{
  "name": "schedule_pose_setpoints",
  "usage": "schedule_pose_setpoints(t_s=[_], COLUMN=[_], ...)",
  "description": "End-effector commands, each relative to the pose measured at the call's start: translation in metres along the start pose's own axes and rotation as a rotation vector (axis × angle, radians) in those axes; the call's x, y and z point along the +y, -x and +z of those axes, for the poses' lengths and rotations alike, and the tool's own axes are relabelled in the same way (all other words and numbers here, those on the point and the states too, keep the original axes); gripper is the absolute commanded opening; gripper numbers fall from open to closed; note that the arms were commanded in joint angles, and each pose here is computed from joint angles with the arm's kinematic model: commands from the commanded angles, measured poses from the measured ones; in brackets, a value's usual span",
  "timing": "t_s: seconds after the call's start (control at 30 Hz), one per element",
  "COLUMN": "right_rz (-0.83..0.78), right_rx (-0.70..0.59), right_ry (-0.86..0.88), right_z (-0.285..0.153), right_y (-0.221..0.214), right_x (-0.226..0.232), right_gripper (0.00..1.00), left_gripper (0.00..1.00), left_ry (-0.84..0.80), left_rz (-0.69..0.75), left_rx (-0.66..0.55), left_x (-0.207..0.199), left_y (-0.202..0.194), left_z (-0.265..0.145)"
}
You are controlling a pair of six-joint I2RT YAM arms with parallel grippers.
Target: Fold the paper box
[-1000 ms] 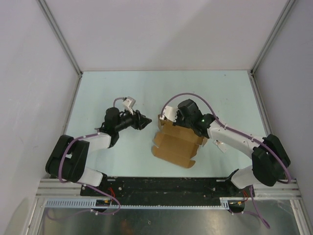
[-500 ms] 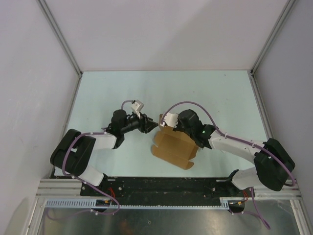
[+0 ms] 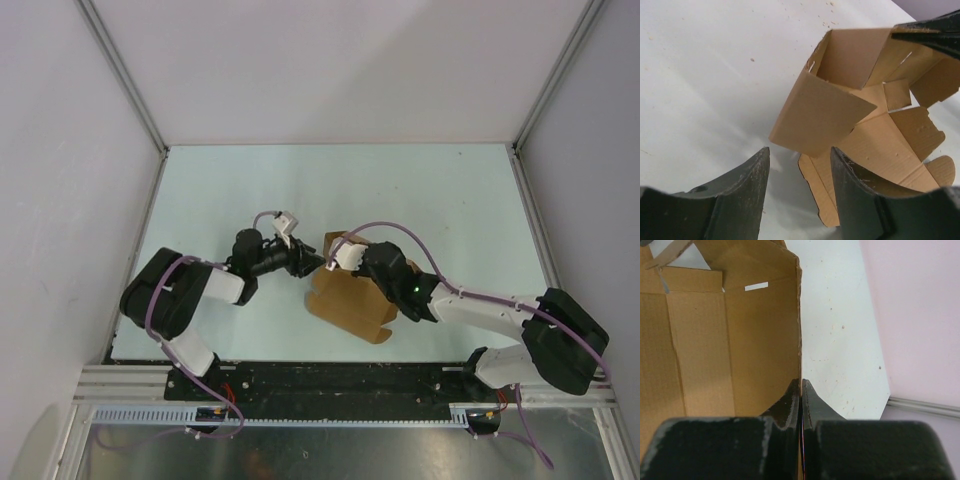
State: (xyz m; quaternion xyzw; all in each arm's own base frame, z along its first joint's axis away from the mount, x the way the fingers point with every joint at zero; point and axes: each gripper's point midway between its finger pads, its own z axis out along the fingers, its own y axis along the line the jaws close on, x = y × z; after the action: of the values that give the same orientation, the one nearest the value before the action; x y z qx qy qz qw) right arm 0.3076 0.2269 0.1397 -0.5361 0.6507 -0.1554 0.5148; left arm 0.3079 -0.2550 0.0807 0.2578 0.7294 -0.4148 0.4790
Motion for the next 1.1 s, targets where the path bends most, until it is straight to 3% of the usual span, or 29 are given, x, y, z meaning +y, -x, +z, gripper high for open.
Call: schedule_pose_setpoints(t_s=[0.0, 0.57, 1.07], right_rz=[0.036, 0.008, -0.004], right_rx=[-0.05, -0.042, -0.043], right_ry=[-0.113, -0.158, -0.14], right_z=[-0.006, 0.003, 0.007], right_y=[0.012, 0.006, 0.003], right_x=[-0.019, -0.008, 0.004], right_gripper=[0.0, 0.0, 0.0], left_gripper=[0.56, 0.56, 0.56], left_ry=[-0.072, -0.003, -0.056], left_rz=[0.059, 0.067, 0.096], left_rx=[-0.055, -0.123, -0.126], left_x=[-0.01, 0.008, 0.011], left_y=[0.009, 0.02, 0.027], left_z=[0.002, -0.003, 0.01])
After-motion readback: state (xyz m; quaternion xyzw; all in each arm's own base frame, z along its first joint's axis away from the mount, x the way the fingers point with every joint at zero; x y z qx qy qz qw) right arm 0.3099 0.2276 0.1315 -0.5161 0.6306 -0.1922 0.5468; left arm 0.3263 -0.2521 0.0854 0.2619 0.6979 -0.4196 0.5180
